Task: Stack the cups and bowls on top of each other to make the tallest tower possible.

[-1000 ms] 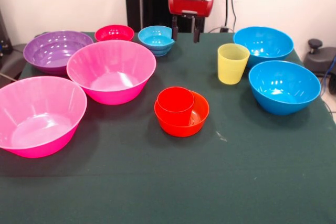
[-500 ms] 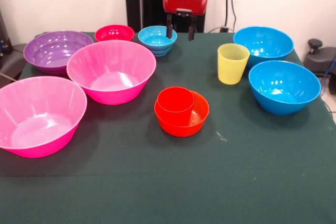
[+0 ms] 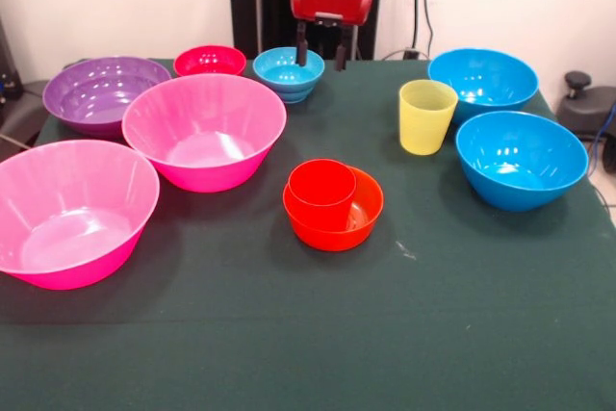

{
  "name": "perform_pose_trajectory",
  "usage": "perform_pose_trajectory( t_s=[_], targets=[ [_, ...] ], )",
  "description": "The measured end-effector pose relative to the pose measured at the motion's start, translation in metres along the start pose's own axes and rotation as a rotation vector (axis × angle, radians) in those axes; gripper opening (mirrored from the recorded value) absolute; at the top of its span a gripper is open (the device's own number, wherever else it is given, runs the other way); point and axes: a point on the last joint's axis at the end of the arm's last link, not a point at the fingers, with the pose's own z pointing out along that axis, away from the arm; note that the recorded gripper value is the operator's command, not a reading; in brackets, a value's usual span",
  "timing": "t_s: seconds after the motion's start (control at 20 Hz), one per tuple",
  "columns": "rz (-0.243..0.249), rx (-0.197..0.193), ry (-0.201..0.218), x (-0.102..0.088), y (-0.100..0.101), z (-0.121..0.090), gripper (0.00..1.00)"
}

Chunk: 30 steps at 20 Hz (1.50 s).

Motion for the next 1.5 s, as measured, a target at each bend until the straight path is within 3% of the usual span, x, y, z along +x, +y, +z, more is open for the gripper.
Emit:
perform_pose_trajectory(
  t_s=[0.3,0.7,1.5],
  targets=[
    [0.006,0.027,0.034,0.014,-0.01,0.005,1.0],
    [-0.006,0.039,0.066,0.028,-0.009,0.011,1.0],
    [-0.026,0.024,0.084,0.049,-0.007,0.029,1.0]
  ],
)
